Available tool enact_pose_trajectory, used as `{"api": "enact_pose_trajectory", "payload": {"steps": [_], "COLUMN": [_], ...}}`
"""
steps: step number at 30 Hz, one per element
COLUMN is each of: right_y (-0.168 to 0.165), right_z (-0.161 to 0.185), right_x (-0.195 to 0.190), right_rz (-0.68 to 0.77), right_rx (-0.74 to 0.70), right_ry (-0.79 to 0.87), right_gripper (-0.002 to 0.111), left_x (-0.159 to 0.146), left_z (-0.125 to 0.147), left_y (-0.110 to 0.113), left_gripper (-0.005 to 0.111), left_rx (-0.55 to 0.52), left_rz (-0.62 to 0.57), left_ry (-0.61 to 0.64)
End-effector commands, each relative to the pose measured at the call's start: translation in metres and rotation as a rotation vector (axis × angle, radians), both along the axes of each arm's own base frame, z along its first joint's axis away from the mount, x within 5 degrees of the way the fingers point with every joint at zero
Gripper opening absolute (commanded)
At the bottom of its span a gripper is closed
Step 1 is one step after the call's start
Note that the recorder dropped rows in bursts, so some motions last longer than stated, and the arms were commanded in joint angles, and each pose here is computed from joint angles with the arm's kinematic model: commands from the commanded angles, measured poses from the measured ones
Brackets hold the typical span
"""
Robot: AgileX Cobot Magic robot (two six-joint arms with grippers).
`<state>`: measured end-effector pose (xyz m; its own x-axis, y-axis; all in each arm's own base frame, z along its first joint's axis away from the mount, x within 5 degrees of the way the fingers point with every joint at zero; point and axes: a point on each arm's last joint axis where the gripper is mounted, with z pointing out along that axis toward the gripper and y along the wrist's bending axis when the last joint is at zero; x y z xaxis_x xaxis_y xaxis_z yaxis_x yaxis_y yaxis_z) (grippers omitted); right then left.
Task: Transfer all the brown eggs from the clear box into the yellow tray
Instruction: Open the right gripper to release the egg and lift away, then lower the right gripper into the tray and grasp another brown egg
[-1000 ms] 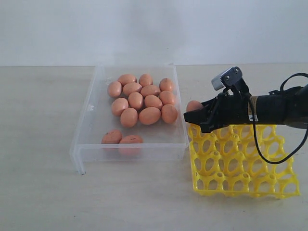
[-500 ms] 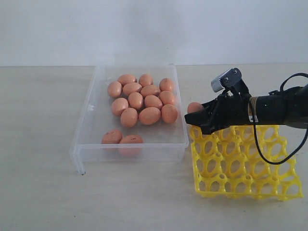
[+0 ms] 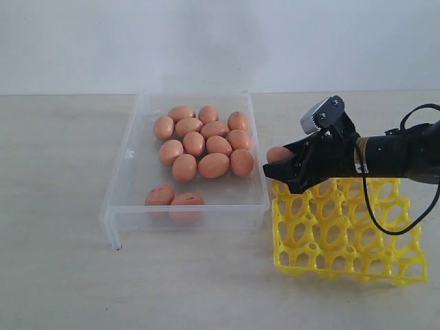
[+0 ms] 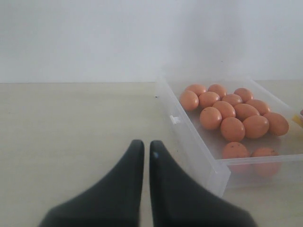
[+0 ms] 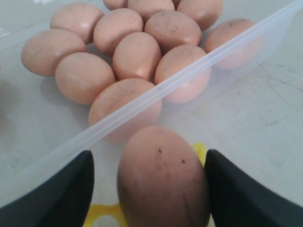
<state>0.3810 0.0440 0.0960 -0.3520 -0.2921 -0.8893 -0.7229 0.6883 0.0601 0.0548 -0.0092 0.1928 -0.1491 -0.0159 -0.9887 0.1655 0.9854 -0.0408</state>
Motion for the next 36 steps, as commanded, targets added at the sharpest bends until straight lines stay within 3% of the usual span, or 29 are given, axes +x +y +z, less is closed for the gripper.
{"api": "enact_pose_trajectory", "payload": {"steps": [1, 10, 16, 18, 22, 26, 29, 32, 34, 36], "right_y": [0.0, -0.008, -0.008, -0.009, -0.01, -0.006, 0.002, 0.022, 0.047, 0.067], "right_z": [0.004, 0.05, 0.09, 0.111, 0.146, 0.167, 0.185, 0.196, 0.197, 0.199], "right_x": [0.002, 0.012, 0.008, 0.004, -0.009, -0.024, -0.034, -0.044, -0.048, -0.05], "right_rz": [-0.011, -0.169, -0.176, -0.199, -0.231, -0.156, -0.144, -0.158, -0.162, -0.2], "right_rx": [0.018, 0.072, 0.081, 0.106, 0.125, 0.033, 0.057, 0.039, -0.076, -0.029], "right_ry": [-0.024, -0.155, -0.253, -0.269, -0.243, -0.276, -0.282, -0.212, -0.129, -0.092], "right_gripper": [0.06, 0.06, 0.057, 0.045, -0.001, 0.0, 0.0, 0.0, 0.0, 0.0], "left_x": [0.0, 0.0, 0.0, 0.0, 0.0, 0.0, 0.0, 0.0, 0.0, 0.0], "left_z": [-0.001, -0.001, -0.001, -0.001, -0.001, -0.001, -0.001, -0.001, -0.001, -0.001], "left_y": [0.0, 0.0, 0.0, 0.0, 0.0, 0.0, 0.0, 0.0, 0.0, 0.0], "left_gripper": [0.004, 0.004, 0.004, 0.004, 0.004, 0.004, 0.004, 0.004, 0.004, 0.004], "left_rx": [0.0, 0.0, 0.0, 0.0, 0.0, 0.0, 0.0, 0.0, 0.0, 0.0], "left_rz": [0.003, 0.003, 0.003, 0.003, 0.003, 0.003, 0.003, 0.003, 0.003, 0.003], "left_ry": [0.001, 0.001, 0.001, 0.001, 0.001, 0.001, 0.001, 0.001, 0.001, 0.001]}}
